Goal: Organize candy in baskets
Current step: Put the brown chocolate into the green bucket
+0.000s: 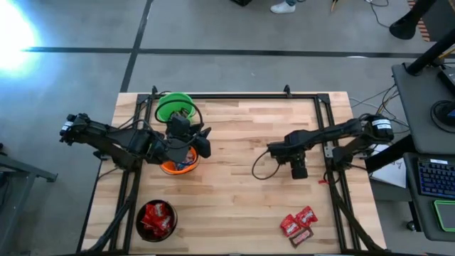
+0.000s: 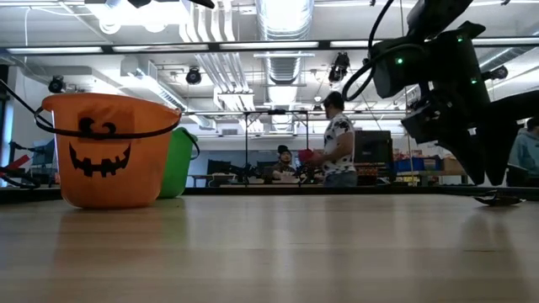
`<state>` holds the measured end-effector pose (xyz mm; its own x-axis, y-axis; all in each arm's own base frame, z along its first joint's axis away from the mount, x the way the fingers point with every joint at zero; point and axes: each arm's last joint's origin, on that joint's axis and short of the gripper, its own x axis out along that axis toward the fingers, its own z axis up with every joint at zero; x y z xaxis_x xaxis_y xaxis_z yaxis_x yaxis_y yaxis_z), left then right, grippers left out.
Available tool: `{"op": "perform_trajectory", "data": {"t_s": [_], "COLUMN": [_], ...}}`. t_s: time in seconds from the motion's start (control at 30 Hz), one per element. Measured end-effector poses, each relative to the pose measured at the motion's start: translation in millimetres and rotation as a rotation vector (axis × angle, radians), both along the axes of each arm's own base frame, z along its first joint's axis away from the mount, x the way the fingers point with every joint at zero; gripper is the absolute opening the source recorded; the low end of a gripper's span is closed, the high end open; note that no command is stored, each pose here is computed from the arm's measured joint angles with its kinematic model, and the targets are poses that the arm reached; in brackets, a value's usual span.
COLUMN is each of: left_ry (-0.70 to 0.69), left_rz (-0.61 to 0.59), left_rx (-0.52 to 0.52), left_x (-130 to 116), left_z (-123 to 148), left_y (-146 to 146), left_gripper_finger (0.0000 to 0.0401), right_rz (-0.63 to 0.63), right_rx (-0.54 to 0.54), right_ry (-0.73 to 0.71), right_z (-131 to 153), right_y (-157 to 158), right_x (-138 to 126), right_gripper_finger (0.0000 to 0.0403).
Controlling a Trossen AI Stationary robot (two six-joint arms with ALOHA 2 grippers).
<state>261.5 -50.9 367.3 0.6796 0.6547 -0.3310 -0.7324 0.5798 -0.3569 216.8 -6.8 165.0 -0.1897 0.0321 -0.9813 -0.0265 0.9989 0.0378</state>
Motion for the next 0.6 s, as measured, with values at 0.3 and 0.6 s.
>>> {"op": "perform_trajectory", "data": {"t_s": [0.3, 0.6], "left_ry": [-0.01, -0.011], "left_rz": [0.005, 0.006], "left_rx": [-0.01, -0.011], "left_x": [0.0, 0.0], "left_z": [0.0, 0.0], "left_y": [0.0, 0.0], "left_gripper_finger": [0.0146, 0.0146], "right_rz": [0.001, 0.005], "right_rx": [0.014, 0.016], "right_ry": [0.016, 0.012], "right_z": [-4.1, -10.8], "right_y": [-4.3, -4.2], "right_x": [-4.0, -7.0], "right_gripper_finger": [0.0123, 0.0123]}}
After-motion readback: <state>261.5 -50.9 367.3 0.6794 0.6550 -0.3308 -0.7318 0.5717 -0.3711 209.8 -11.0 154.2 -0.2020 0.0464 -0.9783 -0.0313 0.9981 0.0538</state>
